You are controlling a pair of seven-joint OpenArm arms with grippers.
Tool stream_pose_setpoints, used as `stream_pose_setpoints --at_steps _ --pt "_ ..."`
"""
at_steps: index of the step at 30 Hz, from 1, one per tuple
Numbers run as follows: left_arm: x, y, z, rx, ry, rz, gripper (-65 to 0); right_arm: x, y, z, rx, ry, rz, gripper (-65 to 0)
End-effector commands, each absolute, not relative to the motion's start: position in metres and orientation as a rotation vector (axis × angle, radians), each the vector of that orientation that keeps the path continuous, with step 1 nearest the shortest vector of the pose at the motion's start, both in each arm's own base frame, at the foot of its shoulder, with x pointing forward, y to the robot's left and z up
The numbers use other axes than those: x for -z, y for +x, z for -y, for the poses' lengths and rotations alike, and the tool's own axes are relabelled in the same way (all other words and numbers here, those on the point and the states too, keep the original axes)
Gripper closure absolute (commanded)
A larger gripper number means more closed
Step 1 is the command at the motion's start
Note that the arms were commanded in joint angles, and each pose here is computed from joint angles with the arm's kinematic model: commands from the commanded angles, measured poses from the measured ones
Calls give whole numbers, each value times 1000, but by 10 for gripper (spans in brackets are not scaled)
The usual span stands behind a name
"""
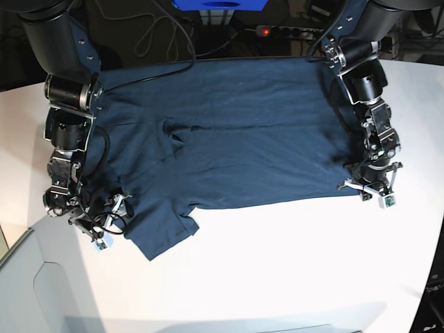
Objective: Fold the T-shirt properly
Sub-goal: 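Move the right gripper to the sleeve and grasp the shirt's side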
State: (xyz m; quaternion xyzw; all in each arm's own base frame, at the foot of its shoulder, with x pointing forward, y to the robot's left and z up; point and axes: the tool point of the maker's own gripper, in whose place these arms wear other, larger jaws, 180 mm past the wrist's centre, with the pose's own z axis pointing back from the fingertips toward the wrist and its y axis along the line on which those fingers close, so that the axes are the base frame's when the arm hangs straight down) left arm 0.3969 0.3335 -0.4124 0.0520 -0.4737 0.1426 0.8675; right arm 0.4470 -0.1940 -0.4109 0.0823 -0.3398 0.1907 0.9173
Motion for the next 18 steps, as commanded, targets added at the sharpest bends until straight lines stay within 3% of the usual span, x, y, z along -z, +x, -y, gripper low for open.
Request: stream_pose_setpoints --at_steps 1,18 --pt "402 402 -341 -293 130 1003 0 383 472 207 -333 127 799 -376" --pt "405 401 -340 -294 128 999 0 401 461 232 -225 51 804 -378"
